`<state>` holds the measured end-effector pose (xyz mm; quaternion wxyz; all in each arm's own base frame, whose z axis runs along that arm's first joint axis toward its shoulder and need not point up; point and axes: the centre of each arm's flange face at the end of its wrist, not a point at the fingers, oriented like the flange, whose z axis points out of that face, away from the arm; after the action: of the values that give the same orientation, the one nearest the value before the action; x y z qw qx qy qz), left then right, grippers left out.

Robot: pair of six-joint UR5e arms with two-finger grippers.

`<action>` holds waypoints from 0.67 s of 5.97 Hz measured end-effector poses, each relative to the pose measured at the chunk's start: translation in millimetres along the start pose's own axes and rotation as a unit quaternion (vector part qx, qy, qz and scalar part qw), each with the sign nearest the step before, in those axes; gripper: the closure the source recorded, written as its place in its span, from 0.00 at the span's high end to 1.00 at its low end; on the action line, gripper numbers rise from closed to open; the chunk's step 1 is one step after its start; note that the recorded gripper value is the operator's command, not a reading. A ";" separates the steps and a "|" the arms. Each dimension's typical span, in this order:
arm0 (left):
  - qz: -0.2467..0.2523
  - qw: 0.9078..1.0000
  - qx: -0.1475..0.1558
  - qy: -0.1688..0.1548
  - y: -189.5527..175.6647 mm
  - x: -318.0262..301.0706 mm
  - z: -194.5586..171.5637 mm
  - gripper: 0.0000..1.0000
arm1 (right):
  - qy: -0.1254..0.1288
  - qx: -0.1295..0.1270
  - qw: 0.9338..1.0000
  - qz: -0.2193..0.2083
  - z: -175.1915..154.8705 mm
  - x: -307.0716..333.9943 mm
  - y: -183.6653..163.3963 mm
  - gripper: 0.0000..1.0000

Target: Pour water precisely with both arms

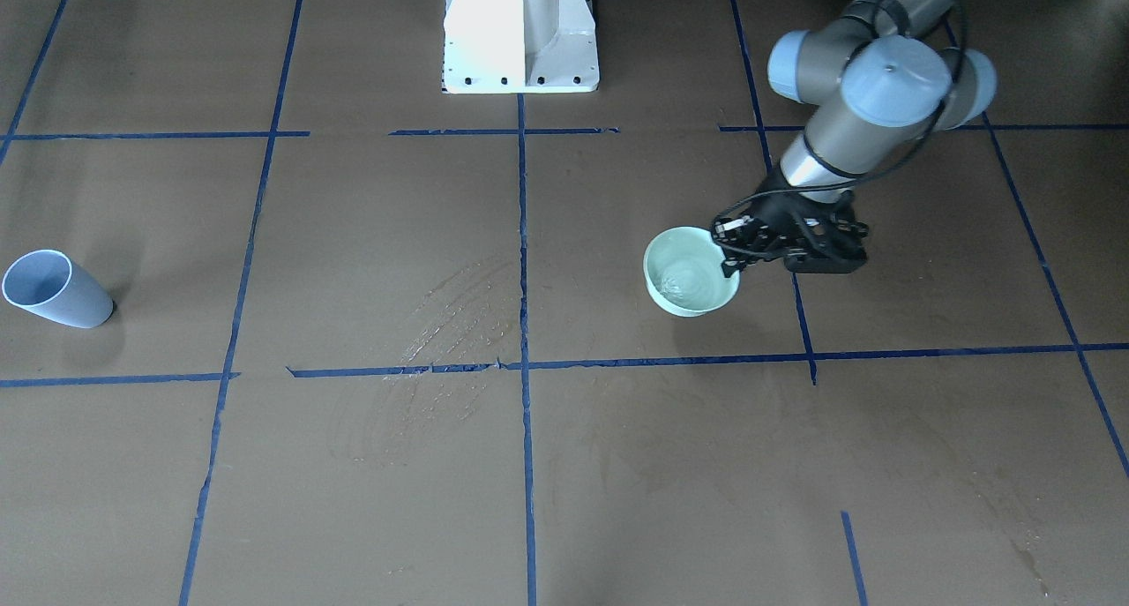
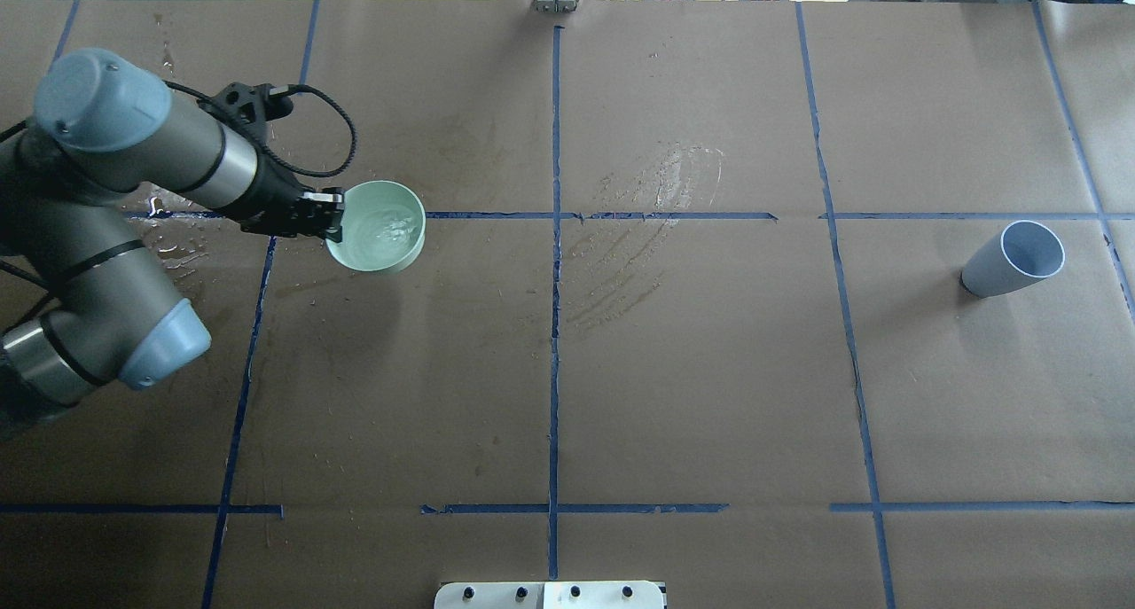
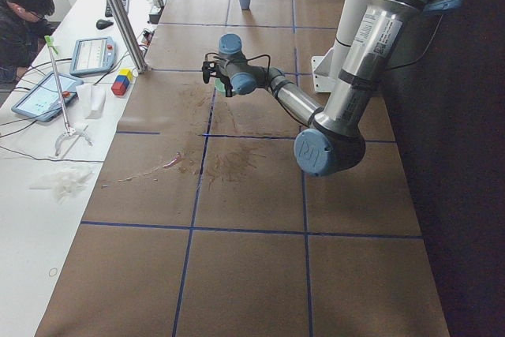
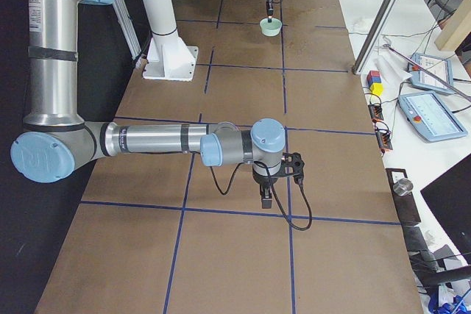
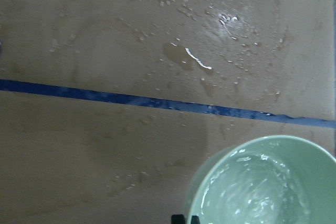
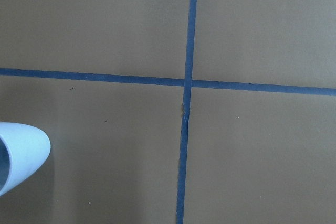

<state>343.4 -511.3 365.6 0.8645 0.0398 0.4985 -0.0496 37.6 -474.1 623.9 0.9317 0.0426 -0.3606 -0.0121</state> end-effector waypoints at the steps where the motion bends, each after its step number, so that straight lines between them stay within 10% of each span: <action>1: 0.023 1.000 -0.010 0.000 -5.9 -72.5 -19.7 0.00 | 0.000 0.000 1.000 0.000 0.0 0.1 0.0 1.00; 4: 0.087 0.996 -0.028 -0.025 6.8 -264.2 -48.8 0.00 | 0.000 0.002 1.000 -0.002 -1.3 -1.2 -0.6 1.00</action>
<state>170.9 -486.7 570.1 0.8785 0.0576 0.4727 0.0389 37.6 -474.6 622.1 0.9315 0.0456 -0.3606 -0.0134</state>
